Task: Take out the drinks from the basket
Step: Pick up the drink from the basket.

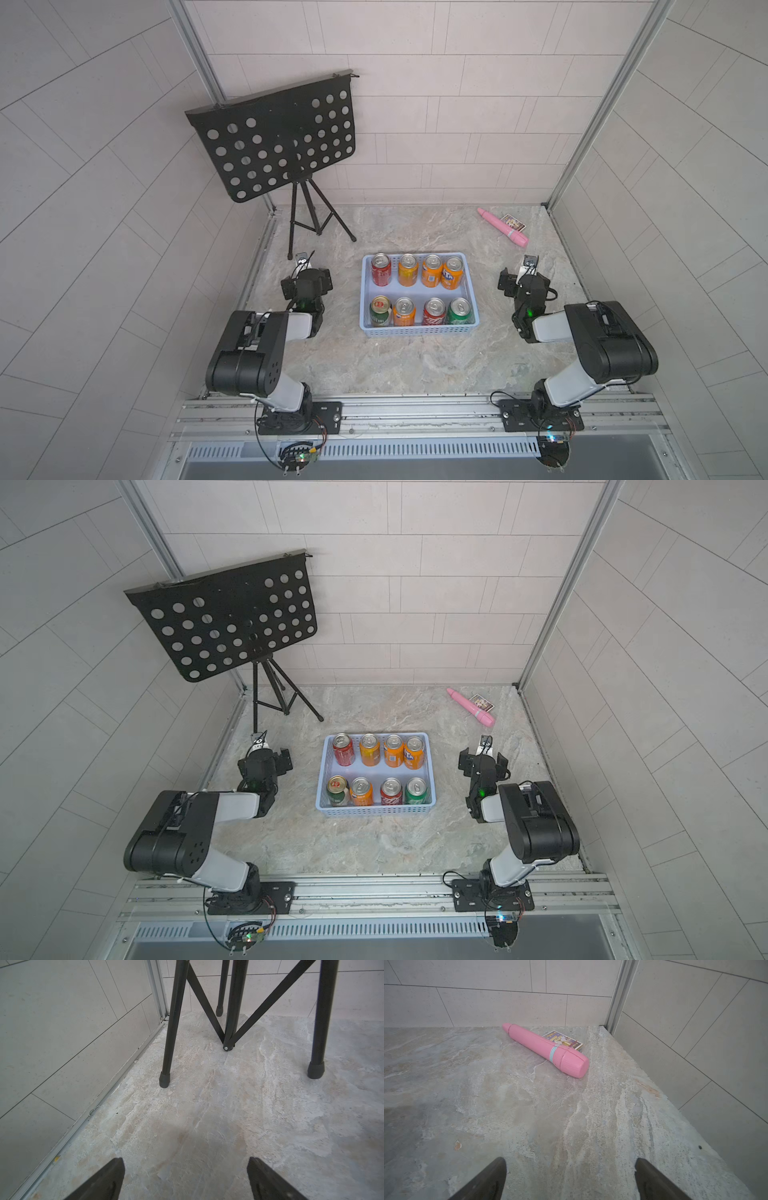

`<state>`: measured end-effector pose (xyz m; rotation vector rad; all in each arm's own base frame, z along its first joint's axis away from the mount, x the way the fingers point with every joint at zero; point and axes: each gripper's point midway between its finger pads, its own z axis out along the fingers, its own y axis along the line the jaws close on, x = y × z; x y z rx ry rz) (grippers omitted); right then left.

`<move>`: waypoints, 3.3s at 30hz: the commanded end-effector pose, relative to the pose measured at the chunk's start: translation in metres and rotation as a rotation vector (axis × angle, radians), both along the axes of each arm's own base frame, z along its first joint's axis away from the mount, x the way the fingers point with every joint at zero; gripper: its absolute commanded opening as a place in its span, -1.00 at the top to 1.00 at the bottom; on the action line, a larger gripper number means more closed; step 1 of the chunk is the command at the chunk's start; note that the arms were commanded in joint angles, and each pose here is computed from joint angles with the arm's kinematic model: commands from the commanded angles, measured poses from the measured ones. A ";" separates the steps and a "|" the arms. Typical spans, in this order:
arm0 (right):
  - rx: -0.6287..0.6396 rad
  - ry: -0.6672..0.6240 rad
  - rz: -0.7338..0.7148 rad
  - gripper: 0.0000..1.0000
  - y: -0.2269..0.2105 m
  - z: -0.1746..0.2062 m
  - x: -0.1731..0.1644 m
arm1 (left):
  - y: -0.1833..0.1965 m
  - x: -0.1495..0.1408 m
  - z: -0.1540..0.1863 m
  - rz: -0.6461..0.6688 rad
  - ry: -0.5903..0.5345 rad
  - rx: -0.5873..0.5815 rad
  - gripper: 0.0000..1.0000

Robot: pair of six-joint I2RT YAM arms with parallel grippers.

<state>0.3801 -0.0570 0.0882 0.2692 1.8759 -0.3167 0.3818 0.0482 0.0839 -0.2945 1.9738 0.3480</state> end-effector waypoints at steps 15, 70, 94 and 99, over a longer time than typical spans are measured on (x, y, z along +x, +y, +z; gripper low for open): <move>0.006 -0.019 -0.005 -1.00 0.000 0.007 0.002 | -0.001 0.004 0.005 -0.003 -0.012 0.011 -1.00; 0.255 0.166 0.147 -0.83 0.056 0.114 -0.049 | -0.073 0.010 0.212 -0.200 0.042 -0.503 -1.00; 0.218 0.456 0.385 -0.84 0.142 0.122 -0.064 | -0.127 0.030 0.147 -0.382 0.219 -0.692 -1.00; 0.107 0.543 0.405 -0.83 0.148 0.114 -0.064 | -0.140 0.033 0.132 -0.403 0.303 -0.743 -1.00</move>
